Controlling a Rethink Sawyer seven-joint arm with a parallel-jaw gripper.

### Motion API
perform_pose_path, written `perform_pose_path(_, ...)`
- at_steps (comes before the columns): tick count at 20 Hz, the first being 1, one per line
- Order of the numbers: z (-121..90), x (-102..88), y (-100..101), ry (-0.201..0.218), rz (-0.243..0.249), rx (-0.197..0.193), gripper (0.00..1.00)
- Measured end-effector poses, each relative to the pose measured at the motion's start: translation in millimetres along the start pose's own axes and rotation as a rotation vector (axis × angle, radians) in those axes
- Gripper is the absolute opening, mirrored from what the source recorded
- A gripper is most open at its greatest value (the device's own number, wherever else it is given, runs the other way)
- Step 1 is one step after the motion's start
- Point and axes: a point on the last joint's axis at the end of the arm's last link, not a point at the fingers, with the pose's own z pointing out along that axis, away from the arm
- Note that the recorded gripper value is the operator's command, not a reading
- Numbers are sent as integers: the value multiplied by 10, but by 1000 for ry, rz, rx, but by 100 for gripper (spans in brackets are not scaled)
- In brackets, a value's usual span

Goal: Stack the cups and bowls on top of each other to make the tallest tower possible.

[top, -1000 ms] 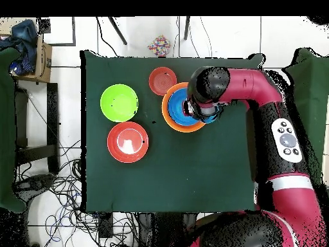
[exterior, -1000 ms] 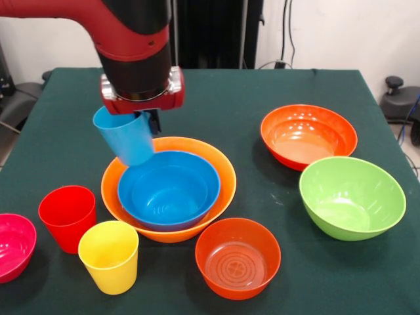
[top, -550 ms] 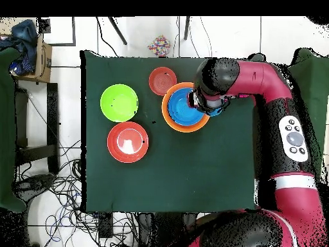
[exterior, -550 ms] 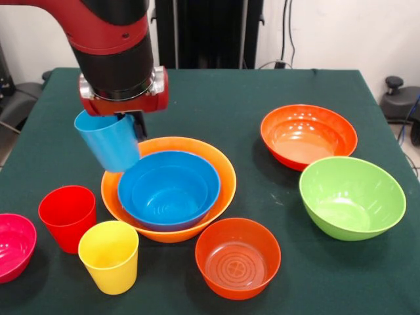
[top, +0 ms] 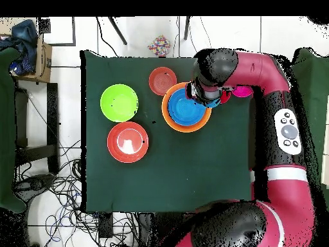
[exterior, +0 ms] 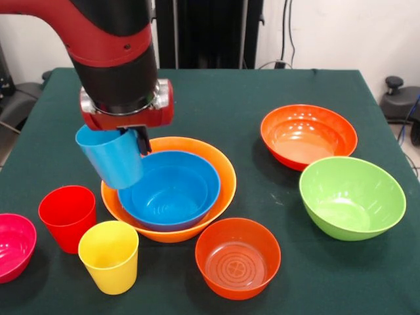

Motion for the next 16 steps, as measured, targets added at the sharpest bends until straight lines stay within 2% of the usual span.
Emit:
perform_pose_path(7, 77, -86, 158, 4, -10, -14, 0)
perform_pose_path(16, 62, -101, 216, 3, -10, -33, 0)
